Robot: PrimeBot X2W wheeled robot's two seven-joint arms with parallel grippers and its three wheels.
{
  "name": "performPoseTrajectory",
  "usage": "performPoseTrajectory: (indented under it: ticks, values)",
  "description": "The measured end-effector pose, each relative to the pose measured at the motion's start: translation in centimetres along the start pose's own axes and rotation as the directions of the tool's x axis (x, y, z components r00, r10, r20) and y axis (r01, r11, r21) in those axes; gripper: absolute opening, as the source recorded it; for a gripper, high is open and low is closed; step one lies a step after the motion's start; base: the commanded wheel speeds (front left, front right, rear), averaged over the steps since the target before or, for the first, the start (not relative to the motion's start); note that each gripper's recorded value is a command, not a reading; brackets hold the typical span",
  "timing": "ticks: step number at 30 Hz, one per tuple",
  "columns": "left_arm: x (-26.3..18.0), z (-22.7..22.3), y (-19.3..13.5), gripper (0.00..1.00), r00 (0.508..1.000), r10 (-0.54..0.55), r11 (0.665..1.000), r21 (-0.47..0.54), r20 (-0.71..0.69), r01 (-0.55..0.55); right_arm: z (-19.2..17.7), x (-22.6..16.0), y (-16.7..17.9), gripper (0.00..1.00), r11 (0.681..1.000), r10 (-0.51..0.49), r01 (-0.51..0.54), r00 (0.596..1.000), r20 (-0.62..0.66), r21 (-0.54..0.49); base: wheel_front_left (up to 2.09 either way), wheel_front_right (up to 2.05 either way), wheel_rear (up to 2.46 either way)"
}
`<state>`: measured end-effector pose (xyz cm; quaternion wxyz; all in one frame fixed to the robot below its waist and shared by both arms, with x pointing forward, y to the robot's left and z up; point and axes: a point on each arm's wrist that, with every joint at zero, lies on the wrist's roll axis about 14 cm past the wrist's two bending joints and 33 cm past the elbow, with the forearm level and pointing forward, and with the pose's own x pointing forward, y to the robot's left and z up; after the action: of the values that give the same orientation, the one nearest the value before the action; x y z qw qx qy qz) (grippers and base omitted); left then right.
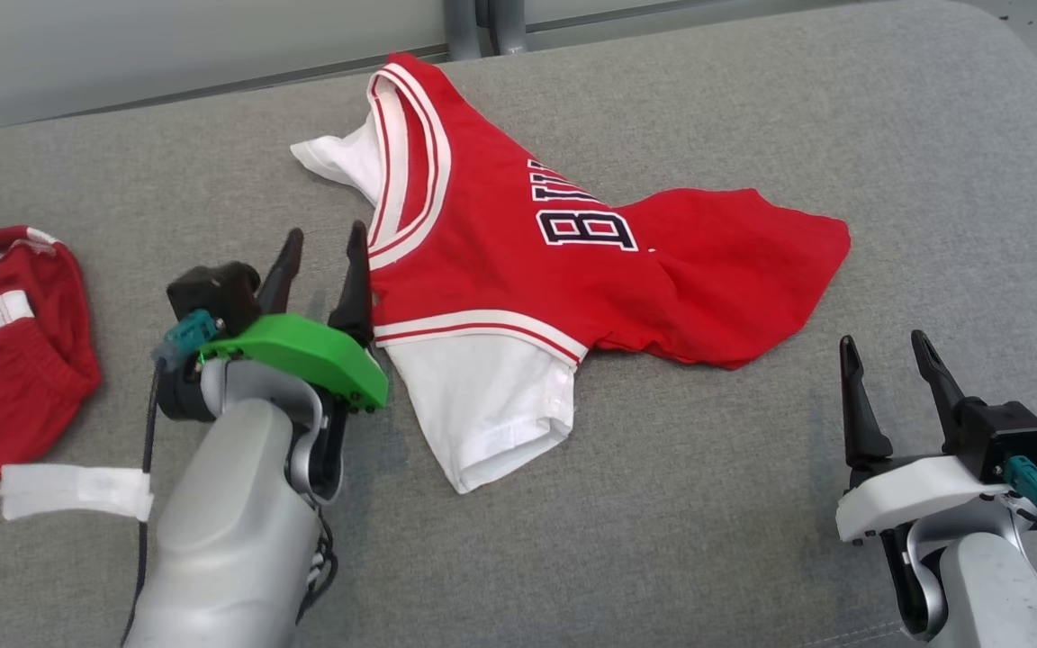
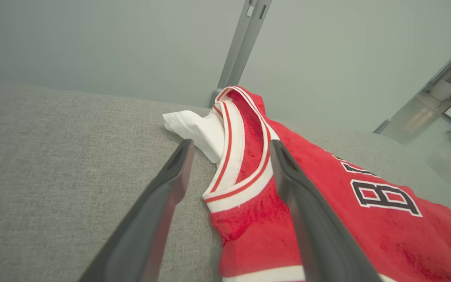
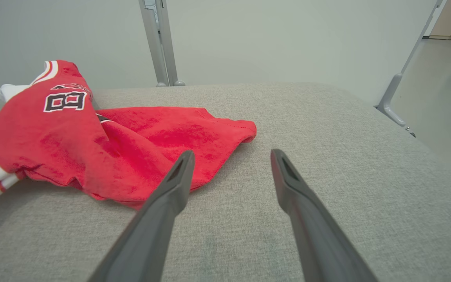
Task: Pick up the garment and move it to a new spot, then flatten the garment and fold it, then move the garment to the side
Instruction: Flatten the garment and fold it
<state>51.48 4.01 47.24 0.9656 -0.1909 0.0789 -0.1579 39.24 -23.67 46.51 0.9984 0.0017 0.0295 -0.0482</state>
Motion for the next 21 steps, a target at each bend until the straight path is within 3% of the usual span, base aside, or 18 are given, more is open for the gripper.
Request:
performPoseTrajectory:
  ticks: [12, 21]
  values:
    - [-7.3, -5.8, -0.7, 1.00, 0.992, 0.010, 0.996, -0.090, -0.129, -0.022, 1.1, -0.5, 1.4, 1.00, 0.999, 0.038, -0.039, 0.999, 0.035, 0.014, 0.00, 0.00, 0.00]
    - [-10.7, -9.8, -2.9, 1.00, 0.968, -0.027, 0.996, -0.089, -0.249, 0.005, 1.7, -1.3, 1.6, 1.00, 0.999, 0.045, -0.046, 0.998, 0.050, 0.017, 0.00, 0.00, 0.00]
